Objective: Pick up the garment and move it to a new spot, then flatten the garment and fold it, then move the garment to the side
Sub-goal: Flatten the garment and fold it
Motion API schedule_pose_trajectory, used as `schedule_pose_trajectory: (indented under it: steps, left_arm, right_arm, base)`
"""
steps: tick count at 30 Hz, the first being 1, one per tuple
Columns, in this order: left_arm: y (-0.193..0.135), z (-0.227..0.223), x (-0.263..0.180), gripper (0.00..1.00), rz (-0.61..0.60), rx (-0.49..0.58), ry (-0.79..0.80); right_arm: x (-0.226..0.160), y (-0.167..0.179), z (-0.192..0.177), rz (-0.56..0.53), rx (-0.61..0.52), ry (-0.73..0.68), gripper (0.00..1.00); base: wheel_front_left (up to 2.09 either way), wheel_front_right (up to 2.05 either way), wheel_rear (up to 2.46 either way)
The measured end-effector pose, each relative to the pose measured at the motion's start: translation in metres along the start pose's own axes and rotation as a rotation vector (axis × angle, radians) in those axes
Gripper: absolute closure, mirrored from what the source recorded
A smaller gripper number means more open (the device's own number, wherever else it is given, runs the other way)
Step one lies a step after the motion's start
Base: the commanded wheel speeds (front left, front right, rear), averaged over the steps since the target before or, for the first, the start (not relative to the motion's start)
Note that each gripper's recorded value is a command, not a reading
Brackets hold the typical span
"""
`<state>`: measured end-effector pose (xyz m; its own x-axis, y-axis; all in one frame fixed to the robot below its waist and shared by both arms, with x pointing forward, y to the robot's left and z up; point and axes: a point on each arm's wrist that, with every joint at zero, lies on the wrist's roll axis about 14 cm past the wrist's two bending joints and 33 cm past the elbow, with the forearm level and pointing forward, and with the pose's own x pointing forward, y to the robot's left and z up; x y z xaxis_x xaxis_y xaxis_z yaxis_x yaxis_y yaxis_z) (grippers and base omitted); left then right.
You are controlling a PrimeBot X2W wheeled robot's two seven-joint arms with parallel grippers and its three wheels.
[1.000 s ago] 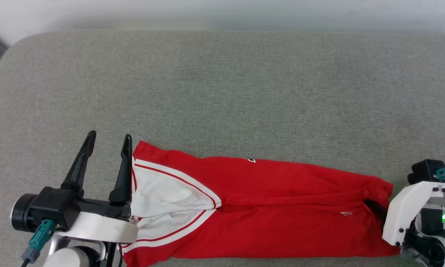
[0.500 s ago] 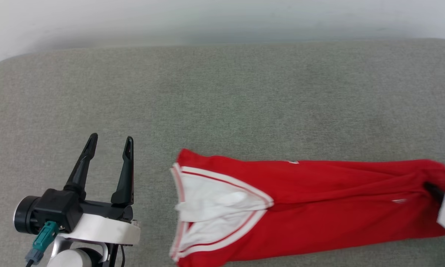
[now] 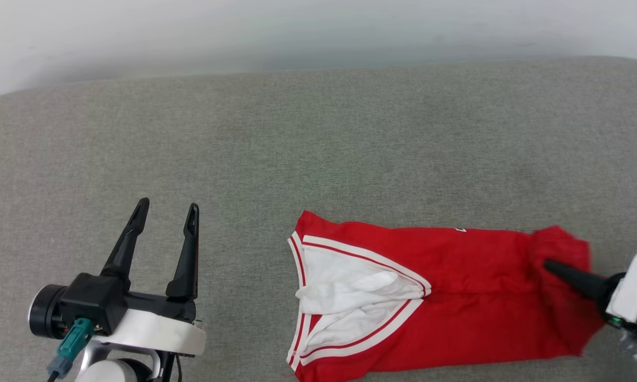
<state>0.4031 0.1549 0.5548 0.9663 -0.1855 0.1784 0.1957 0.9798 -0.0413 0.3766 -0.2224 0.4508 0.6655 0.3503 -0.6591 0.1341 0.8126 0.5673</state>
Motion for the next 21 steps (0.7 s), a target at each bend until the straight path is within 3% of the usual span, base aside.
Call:
schedule_pose_trajectory:
  steps: [7, 16, 21]
  left_arm:
    - [0.001, -0.002, -0.004, 0.0, 0.001, 0.0, 0.011]
    - [0.009, -0.001, -0.005, 0.0, 0.023, -0.004, 0.01]
    - [0.014, -0.008, -0.004, 0.0, 0.045, -0.014, 0.026]
  right_arm:
    - [0.015, 0.063, -0.033, 0.279, 0.065, 0.158, 1.0]
    - [0.057, 0.133, -0.075, 0.515, 0.111, 0.329, 1.0]
    - [0.081, 0.163, -0.098, 0.576, 0.124, 0.393, 1.0]
  base:
    - [0.0, 0.0, 0.0]
    - [0.0, 0.0, 0.0]
    - [0.0, 0.0, 0.0]
